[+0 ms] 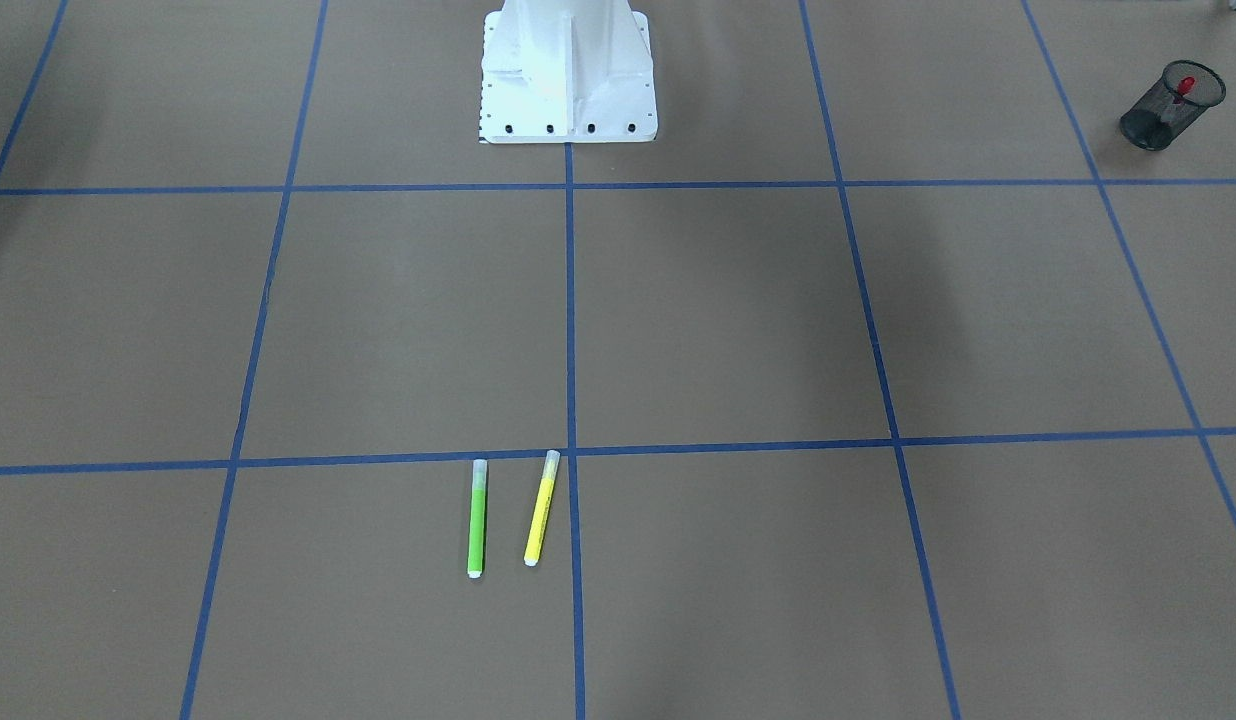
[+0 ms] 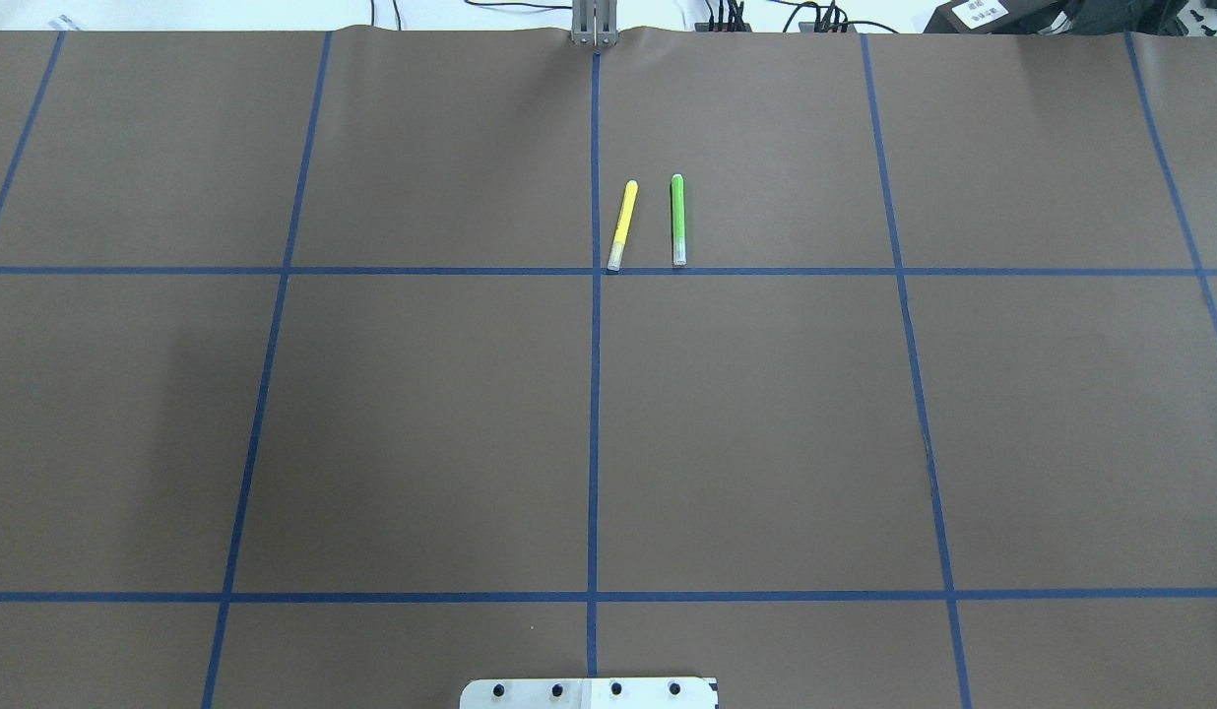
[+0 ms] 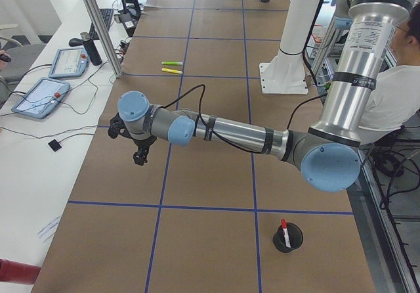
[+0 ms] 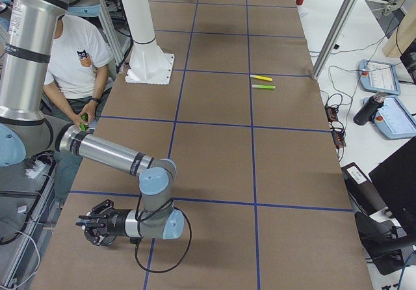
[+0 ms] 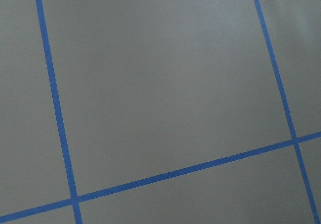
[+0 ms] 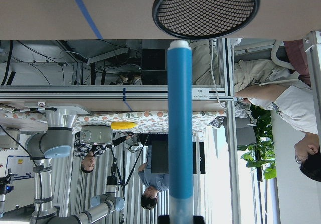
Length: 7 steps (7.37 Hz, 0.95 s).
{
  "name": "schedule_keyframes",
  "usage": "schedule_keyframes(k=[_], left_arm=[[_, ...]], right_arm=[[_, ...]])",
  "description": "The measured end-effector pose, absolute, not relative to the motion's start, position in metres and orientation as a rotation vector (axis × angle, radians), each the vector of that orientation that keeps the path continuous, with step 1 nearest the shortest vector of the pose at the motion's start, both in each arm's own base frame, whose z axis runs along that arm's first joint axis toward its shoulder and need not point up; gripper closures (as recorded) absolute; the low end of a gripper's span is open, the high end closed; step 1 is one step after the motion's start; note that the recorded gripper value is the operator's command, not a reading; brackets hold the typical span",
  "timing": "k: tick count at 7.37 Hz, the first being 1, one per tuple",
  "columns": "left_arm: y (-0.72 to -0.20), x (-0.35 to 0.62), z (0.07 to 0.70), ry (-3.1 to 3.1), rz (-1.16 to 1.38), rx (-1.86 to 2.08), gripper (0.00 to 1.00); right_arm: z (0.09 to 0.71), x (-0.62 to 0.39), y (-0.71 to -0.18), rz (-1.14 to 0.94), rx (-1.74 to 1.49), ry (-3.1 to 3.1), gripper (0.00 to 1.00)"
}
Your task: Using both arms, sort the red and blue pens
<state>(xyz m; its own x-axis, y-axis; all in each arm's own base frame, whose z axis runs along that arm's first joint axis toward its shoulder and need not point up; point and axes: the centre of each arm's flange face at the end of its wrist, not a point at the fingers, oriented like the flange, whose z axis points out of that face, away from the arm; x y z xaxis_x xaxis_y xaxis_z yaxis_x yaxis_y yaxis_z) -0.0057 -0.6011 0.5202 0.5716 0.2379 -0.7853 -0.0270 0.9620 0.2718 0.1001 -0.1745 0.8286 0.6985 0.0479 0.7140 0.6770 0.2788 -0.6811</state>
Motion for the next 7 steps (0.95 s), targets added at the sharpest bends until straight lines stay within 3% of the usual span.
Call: schedule_keyframes(k=[4, 5, 6, 7], left_arm=[[-0.5952, -0.0073, 0.5122, 0.953, 0.160, 0.253, 0.00], [-0.5949, -0.0077, 0.5118, 0.953, 0.160, 0.254, 0.00], [-0.5947, -0.0077, 0.5123, 0.953, 0.159, 0.253, 0.00], [-0.5946, -0.0076, 0.5132, 0.953, 0.158, 0.250, 0.00]], right_arm=[[0.8441, 0.0948, -0.1681, -0.449, -1.217, -0.775, 1.00], [0.8433, 0.0943, -0.1670, -0.446, -1.224, -0.783, 0.74], [0.8429, 0.0940, -0.1666, -0.442, -1.227, -0.786, 0.01], [0.8428, 0.0934, -0.1667, -0.434, -1.226, -0.789, 0.00]])
